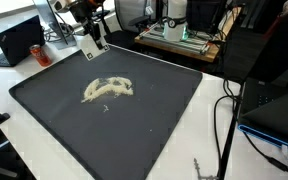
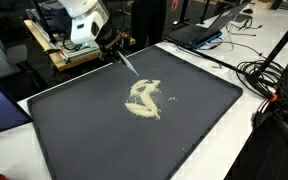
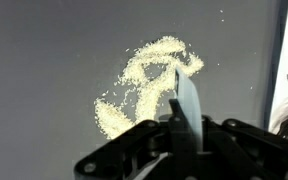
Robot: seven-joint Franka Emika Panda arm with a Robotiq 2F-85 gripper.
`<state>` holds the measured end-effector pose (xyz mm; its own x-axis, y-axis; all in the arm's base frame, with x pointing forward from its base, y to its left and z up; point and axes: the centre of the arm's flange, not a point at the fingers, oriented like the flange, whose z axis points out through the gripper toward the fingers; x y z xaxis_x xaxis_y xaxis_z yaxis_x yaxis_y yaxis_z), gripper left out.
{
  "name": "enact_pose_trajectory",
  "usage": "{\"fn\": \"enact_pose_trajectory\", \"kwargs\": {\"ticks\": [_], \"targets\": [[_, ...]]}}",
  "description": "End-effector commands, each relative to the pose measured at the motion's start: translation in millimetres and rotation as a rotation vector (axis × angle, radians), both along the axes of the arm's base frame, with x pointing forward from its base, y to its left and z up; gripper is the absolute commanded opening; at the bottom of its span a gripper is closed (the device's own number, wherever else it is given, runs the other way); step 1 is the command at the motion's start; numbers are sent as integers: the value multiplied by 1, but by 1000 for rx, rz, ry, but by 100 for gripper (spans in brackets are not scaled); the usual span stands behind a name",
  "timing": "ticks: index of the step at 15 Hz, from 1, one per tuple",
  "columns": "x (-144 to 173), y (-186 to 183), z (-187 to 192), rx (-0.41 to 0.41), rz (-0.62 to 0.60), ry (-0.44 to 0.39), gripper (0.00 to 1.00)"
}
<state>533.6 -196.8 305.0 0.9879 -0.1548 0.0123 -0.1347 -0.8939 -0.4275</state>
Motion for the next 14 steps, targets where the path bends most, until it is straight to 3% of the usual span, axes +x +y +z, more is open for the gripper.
{"fn": "enact_pose_trajectory", "kwargs": {"ticks": [1,14], "targets": [[9,-27,-18,109,-88,-6,1],[-14,-74,-47,329,-519,21,1]]}}
